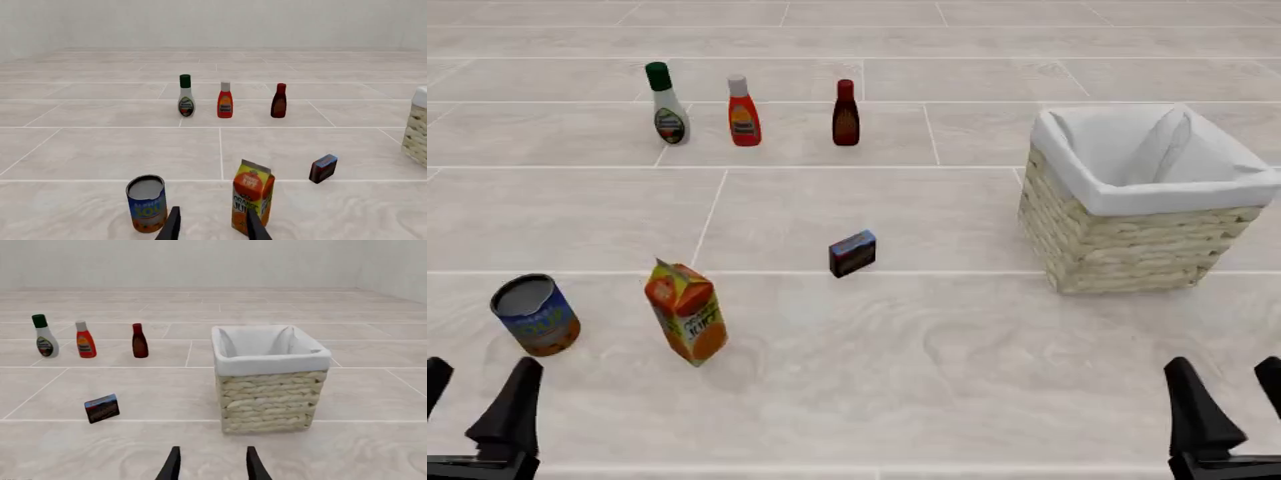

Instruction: Pick the chocolate pudding and place it in the basket.

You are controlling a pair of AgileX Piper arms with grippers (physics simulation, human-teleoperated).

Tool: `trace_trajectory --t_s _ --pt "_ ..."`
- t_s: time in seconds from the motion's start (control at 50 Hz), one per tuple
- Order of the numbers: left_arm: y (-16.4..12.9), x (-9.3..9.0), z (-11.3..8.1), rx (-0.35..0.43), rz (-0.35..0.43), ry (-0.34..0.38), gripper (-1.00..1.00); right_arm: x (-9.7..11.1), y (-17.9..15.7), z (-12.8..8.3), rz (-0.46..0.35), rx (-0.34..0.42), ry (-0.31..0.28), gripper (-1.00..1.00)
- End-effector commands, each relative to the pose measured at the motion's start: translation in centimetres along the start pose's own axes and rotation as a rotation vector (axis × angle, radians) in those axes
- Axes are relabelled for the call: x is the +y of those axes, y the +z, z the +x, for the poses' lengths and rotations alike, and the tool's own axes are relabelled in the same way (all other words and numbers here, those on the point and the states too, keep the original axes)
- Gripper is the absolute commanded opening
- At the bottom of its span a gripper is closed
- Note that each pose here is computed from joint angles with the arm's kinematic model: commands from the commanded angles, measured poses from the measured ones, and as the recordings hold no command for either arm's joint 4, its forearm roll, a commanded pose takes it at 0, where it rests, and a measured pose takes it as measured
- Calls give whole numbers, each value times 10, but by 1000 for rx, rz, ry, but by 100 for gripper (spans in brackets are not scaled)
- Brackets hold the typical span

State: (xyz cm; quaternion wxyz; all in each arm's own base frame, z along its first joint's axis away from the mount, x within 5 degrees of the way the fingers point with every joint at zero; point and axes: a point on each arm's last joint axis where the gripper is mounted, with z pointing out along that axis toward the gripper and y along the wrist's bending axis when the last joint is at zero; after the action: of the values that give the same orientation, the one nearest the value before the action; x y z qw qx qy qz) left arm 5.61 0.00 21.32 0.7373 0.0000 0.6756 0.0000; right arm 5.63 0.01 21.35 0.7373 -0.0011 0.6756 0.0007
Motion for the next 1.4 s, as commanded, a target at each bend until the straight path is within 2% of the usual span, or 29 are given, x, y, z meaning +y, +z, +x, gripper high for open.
trace_trajectory --t_s 0.02,0.22,0.36,0.42,0.52,0.62,0.66,0.78,1.06,1.12,1.16,1.4 --pt "0 0 0 0 0 0 100 1 1 -1 -12 -2 -2 100" --pt "0 0 0 0 0 0 100 2 0 -3 -31 -1 2 100" --pt "0 0 0 0 0 0 100 5 1 -4 -81 11 -15 100" --pt "0 0 0 0 0 0 100 6 7 -3 -95 34 -61 100" --pt "0 0 0 0 0 0 100 8 17 -1 -115 61 -70 100" --pt "0 0 0 0 0 0 100 11 18 -1 -143 49 -92 100" --pt "0 0 0 0 0 0 100 12 20 -2 -161 54 -64 100" --pt "0 0 0 0 0 0 100 14 21 -5 -184 43 -54 100" --pt "0 0 0 0 0 0 100 20 29 -15 -238 18 -68 100" --pt "0 0 0 0 0 0 100 22 32 -18 -245 20 -49 100" --pt "0 0 0 0 0 0 100 23 36 -17 -245 27 -61 100" --pt "0 0 0 0 0 0 100 30 44 -25 -295 15 -36 100"
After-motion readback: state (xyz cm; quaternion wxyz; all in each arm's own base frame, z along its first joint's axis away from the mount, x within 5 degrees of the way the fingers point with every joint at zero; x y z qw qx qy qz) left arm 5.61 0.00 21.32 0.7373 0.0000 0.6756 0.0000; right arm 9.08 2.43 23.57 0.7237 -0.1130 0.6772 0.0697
